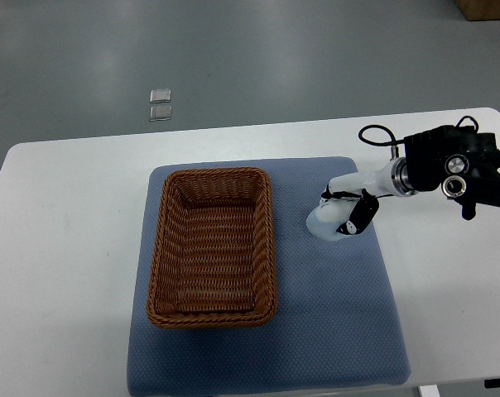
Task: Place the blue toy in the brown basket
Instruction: 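Carry the toy with the right hand and lower it into the basket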
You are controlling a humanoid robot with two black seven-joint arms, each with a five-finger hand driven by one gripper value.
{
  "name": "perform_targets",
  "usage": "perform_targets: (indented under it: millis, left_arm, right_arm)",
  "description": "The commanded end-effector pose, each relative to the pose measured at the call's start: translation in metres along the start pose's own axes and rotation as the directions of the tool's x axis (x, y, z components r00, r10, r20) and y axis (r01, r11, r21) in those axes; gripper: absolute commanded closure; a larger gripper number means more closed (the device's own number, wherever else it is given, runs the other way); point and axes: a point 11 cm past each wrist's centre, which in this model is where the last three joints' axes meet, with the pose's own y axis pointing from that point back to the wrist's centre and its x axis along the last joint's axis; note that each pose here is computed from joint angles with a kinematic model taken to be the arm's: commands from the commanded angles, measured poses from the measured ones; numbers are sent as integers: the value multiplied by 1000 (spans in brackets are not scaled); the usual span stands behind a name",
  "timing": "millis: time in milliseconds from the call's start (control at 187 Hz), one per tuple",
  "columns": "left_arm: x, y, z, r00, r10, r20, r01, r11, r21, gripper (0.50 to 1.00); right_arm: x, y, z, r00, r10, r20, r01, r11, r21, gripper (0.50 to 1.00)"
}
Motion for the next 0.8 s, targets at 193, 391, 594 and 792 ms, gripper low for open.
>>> perform_targets:
  millis: [193, 391, 594, 792]
  left_arm:
    - [0, 0, 0, 1000, 2, 0, -2, 1000, -1, 500]
    - [1, 0, 2, 1000, 5, 2, -5, 1000, -4, 500]
    - [1, 0, 4, 1000, 5, 5, -5, 1000, -8, 500]
    - [1, 0, 4, 1000, 5, 5, -5, 1000, -8, 500]
  right_arm:
    - [52, 23, -84, 993, 68, -102, -54, 989, 135, 1000]
    - [35, -13, -154, 984, 4, -177, 33, 977, 210, 1000]
    - [4, -63, -185, 973, -52, -225, 95, 978, 186, 1000]
    - [-18, -93, -186, 976, -75, -204, 110, 980, 165, 1000]
